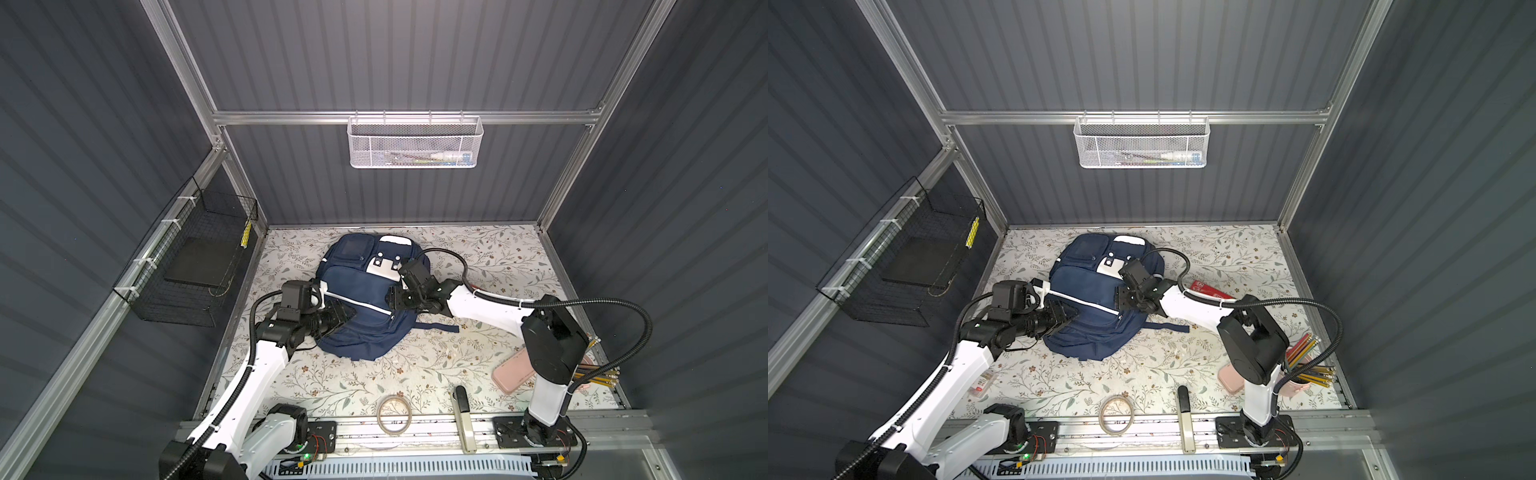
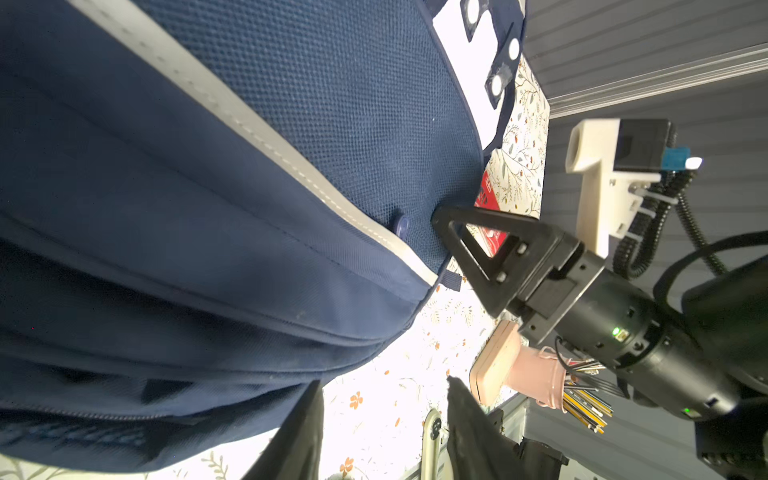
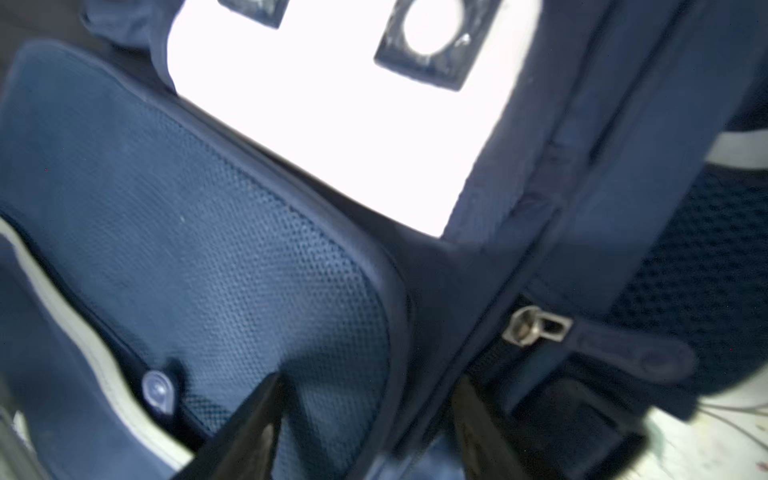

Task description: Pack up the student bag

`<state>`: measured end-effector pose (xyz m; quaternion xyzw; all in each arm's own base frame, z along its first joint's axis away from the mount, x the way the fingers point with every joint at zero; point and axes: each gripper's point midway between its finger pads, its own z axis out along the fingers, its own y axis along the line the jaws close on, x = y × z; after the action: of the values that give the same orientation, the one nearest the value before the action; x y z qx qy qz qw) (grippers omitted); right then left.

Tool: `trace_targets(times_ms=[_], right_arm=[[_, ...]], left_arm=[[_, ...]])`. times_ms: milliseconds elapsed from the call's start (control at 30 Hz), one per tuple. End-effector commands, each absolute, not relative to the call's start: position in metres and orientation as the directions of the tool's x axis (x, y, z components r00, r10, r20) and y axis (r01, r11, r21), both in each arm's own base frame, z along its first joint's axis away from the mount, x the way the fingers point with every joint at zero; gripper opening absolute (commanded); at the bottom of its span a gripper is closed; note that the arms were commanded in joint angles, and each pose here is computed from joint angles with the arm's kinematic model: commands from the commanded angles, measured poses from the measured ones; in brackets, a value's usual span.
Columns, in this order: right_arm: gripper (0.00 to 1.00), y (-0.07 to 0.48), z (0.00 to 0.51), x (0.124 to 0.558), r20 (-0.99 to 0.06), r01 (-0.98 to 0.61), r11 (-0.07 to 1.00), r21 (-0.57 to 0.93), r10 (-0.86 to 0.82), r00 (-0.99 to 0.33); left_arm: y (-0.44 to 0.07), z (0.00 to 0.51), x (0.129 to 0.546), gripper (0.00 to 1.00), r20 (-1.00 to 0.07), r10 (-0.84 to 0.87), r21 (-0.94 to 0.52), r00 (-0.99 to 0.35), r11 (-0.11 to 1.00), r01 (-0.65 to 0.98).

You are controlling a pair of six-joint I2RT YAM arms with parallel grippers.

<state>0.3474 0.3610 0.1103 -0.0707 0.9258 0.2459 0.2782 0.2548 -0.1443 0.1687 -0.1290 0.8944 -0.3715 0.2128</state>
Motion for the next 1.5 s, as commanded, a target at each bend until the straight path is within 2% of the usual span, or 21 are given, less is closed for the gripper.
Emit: trace_targets(times_ms=[0, 33, 100, 133, 233, 333, 533, 767, 933, 1167, 1333, 1400, 1467], right_arm=[[0.33, 0.388, 0.138, 0.352, -0.590, -0.293, 0.801, 0.522, 0.092, -0.802], [0.18, 0.390, 0.141, 0.353, -0.590, -0.285, 0.798, 0.531, 0.107, -0.800], [0.04, 0.394, 0.152, 0.352, -0.591, -0.289, 0.777, 0.560, 0.131, -0.796], [0.00, 0.392, 0.157, 0.352, -0.590, -0.277, 0.775, 0.568, 0.148, -0.794], [0.00, 0.387, 0.175, 0.353, -0.579, -0.240, 0.767, 0.596, 0.203, -0.790], [0.00, 0.386, 0.189, 0.353, -0.560, -0.220, 0.746, 0.629, 0.238, -0.794], [0.00, 0.382, 0.193, 0.352, -0.552, -0.205, 0.751, 0.628, 0.244, -0.797], [0.00, 0.384, 0.190, 0.348, -0.530, -0.194, 0.735, 0.650, 0.256, -0.808], [0.00, 0.388, 0.188, 0.342, -0.520, -0.202, 0.723, 0.660, 0.245, -0.818], [0.00, 0.392, 0.183, 0.326, -0.500, -0.209, 0.710, 0.672, 0.228, -0.835], [0.00, 0.389, 0.180, 0.323, -0.490, -0.199, 0.704, 0.682, 0.239, -0.838], [0.00, 0.390, 0.180, 0.321, -0.487, -0.199, 0.699, 0.686, 0.238, -0.840], [0.00, 0.393, 0.177, 0.319, -0.480, -0.198, 0.695, 0.691, 0.238, -0.844]], left_arm=[[-0.149, 0.173, 0.254, 0.49, -0.299, -0.378, -0.736, -0.876, 0.676, -0.040], [-0.152, 0.175, 0.254, 0.48, -0.310, -0.365, -0.738, -0.878, 0.674, -0.020], [-0.160, 0.180, 0.254, 0.48, -0.362, -0.328, -0.724, -0.872, 0.689, 0.041], [-0.166, 0.184, 0.253, 0.48, -0.407, -0.294, -0.699, -0.865, 0.709, 0.088], [-0.185, 0.190, 0.251, 0.48, -0.526, -0.206, -0.624, -0.825, 0.753, 0.209], [-0.200, 0.183, 0.247, 0.48, -0.546, -0.166, -0.620, -0.821, 0.739, 0.263], [-0.215, 0.156, 0.240, 0.50, -0.610, -0.064, -0.515, -0.790, 0.790, 0.333], [-0.233, 0.131, 0.241, 0.51, -0.606, -0.043, -0.481, -0.794, 0.815, 0.323], [-0.210, 0.127, 0.255, 0.52, -0.655, -0.108, -0.391, -0.748, 0.895, 0.214], [-0.220, 0.126, 0.270, 0.43, -0.673, -0.095, -0.370, -0.734, 0.902, 0.222], [-0.227, 0.117, 0.272, 0.43, -0.659, -0.121, -0.405, -0.743, 0.889, 0.214], [-0.228, 0.120, 0.275, 0.33, -0.668, -0.132, -0.407, -0.733, 0.889, 0.210], [-0.232, 0.125, 0.279, 0.29, -0.673, -0.142, -0.420, -0.726, 0.881, 0.217]])
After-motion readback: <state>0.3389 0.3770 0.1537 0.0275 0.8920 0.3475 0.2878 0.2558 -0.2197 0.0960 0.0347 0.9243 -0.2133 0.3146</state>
